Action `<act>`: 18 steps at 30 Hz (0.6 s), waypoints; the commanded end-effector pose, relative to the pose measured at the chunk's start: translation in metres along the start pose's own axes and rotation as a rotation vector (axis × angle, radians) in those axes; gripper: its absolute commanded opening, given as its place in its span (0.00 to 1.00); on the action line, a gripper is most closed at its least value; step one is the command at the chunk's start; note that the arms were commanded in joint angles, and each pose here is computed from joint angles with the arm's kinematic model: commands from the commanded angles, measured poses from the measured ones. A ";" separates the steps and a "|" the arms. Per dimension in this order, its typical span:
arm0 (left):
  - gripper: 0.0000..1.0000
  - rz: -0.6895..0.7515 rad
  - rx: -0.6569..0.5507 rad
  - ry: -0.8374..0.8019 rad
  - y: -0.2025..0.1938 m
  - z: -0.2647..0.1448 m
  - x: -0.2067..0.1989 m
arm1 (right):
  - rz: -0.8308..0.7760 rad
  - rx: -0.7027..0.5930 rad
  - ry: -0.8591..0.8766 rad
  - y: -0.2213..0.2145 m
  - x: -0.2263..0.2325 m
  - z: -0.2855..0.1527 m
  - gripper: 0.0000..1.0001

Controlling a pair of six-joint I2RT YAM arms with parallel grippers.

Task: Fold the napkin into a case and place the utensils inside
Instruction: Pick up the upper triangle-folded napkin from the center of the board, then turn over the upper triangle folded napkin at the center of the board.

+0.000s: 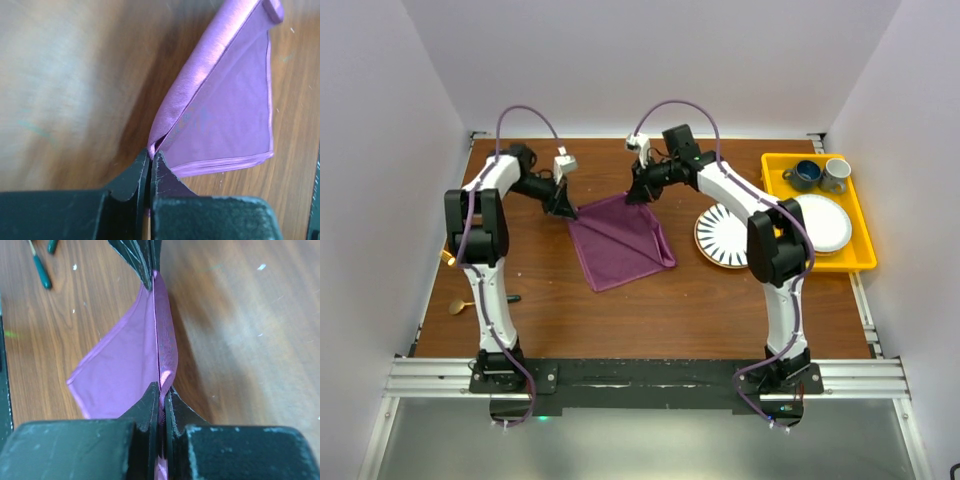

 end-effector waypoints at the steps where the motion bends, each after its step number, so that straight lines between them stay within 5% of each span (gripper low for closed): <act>1: 0.00 0.115 -0.088 0.240 0.065 -0.052 -0.015 | -0.132 -0.169 -0.131 0.061 0.001 -0.050 0.00; 11: 0.00 0.469 -0.308 0.727 0.177 -0.125 -0.028 | -0.625 -0.415 -0.493 0.143 -0.040 -0.092 0.00; 18: 0.00 0.671 -0.187 0.841 0.156 -0.117 -0.044 | -0.903 -0.453 -0.504 0.133 -0.049 -0.083 0.00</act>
Point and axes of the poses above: each gripper's point midway between its finger pads, its own z axis out along the fingers, its own x axis along the line the jaws close on, y = z × x, the point moved 6 cm from there along -z, back along the fingers, and after that the axes turned 1 degree about -z, right-handed, at the moved point
